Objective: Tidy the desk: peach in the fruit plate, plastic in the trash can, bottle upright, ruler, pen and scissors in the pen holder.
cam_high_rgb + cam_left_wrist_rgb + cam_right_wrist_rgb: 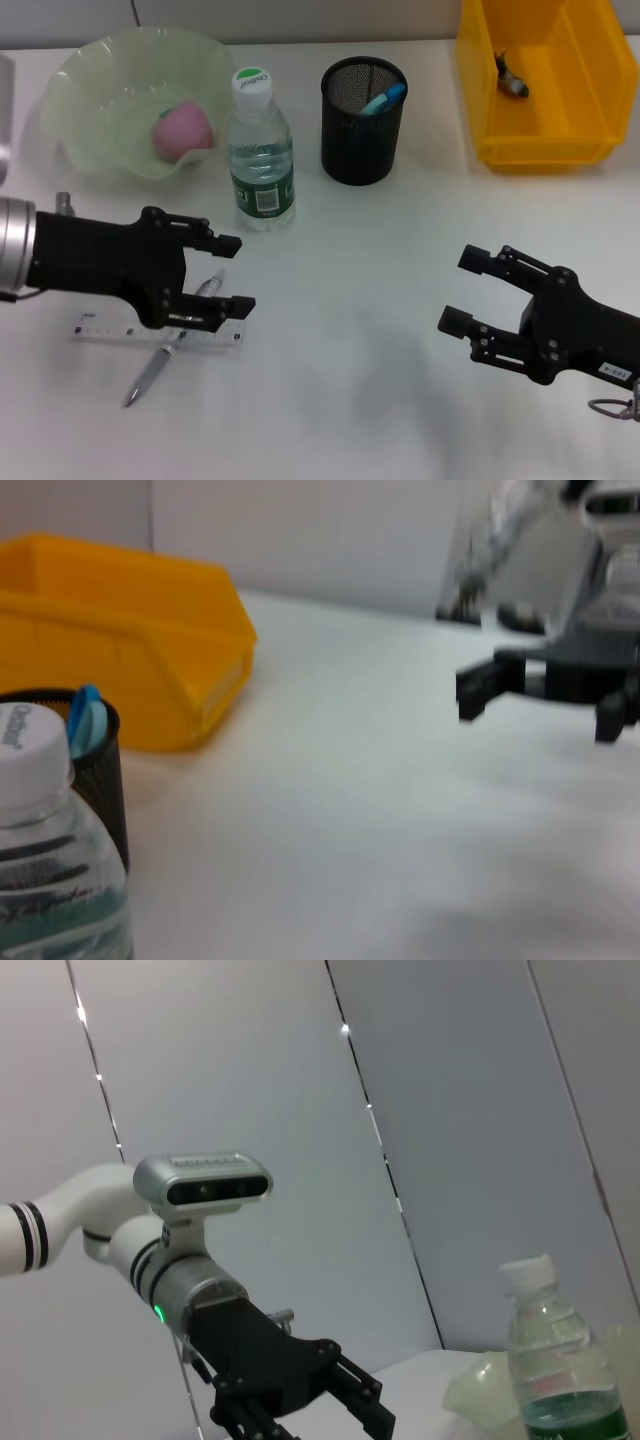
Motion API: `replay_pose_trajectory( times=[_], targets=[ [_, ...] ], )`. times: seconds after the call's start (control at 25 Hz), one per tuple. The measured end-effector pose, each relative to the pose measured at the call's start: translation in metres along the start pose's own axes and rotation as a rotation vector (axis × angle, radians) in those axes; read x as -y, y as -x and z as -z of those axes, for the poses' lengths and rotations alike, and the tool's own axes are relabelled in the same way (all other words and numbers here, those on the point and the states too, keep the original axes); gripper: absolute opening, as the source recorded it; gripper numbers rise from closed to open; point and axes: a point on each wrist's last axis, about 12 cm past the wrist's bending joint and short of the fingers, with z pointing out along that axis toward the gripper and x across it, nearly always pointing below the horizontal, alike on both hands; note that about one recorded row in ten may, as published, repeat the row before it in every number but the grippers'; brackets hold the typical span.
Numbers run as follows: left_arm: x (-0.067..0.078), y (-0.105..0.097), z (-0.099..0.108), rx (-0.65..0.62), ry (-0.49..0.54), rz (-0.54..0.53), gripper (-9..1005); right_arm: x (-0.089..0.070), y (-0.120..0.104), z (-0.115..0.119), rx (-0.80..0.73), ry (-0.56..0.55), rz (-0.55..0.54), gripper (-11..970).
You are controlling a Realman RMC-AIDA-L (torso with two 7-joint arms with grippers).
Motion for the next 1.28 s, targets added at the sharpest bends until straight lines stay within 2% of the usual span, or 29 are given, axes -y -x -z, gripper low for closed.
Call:
replay_pose_trajectory(
  times=[0.12, 0.16, 0.36, 0.88, 1.28],
  targets=[
    [0.000, 0.016, 0.000, -0.034, 0.000, -0.035, 691, -0.001, -0.002, -0.001, -0.001, -0.005, -0.010, 805],
    [0.003, 0.026, -0.001, -0.052, -0.010, -0.050, 691, -0.001, -0.003, -0.001, -0.001, -0.006, -0.011, 805],
    [0.010, 0.039, -0.010, -0.109, -0.035, -0.098, 690, -0.002, -0.006, -0.004, -0.001, -0.011, -0.012, 805],
    [0.006, 0.047, -0.043, -0.378, 0.000, -0.130, 682, 0.003, -0.005, -0.016, -0.009, -0.004, -0.013, 806],
    [0.006, 0.048, -0.049, -0.425, 0.004, -0.155, 676, 0.006, -0.005, -0.018, -0.020, -0.013, -0.014, 806]
  ],
)
